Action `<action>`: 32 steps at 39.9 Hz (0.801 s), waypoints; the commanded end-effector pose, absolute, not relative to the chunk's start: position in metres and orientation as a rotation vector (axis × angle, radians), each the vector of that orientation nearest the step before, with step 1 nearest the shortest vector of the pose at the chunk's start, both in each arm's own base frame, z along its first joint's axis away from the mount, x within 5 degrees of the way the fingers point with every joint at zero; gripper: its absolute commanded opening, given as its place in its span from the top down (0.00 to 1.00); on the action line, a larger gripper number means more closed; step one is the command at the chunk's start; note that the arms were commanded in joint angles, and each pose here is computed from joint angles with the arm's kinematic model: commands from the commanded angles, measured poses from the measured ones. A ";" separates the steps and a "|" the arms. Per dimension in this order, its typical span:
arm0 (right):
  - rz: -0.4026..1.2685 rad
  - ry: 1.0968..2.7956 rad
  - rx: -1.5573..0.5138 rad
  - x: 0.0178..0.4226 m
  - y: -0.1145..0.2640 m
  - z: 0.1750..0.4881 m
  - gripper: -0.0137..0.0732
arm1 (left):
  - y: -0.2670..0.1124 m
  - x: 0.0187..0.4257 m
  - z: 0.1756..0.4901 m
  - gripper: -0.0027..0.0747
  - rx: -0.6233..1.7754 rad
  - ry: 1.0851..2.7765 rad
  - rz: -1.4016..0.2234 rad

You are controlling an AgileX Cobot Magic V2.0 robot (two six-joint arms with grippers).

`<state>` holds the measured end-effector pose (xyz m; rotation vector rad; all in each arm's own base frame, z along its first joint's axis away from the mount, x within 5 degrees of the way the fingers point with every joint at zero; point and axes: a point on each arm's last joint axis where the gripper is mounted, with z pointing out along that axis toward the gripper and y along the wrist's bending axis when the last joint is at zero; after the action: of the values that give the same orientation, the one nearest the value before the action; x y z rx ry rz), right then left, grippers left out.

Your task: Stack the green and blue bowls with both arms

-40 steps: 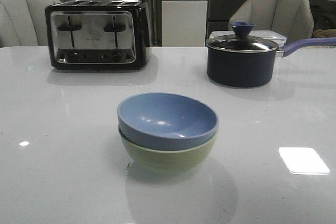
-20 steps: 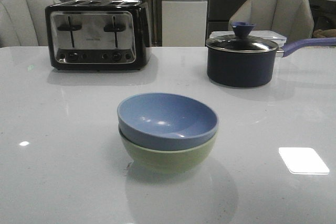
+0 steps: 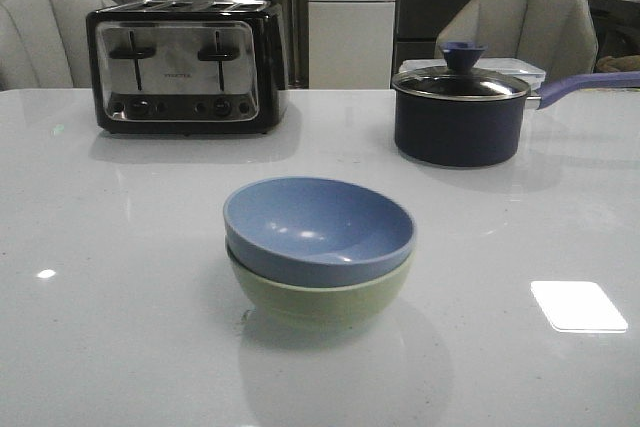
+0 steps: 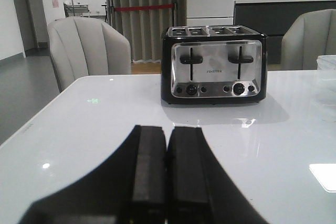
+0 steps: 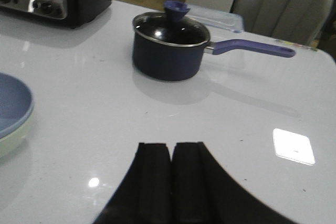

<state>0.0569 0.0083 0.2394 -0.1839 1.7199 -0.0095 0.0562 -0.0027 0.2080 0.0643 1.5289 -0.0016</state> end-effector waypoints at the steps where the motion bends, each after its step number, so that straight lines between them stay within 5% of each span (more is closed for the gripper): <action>1: -0.069 1.558 -0.127 0.054 0.004 0.241 0.78 | -0.002 0.054 0.216 0.84 0.045 1.425 -0.010; 10: -0.067 1.480 -0.058 0.055 0.000 0.205 0.78 | -0.002 0.054 0.216 0.84 0.045 1.425 -0.010; 32: -0.034 1.495 -0.081 0.055 0.002 0.205 0.78 | -0.002 0.054 0.216 0.84 0.045 1.425 -0.010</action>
<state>0.0566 0.0044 0.1944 -0.1048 1.6075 -0.0119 0.0562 -0.0027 0.2080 0.0643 1.5289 -0.0016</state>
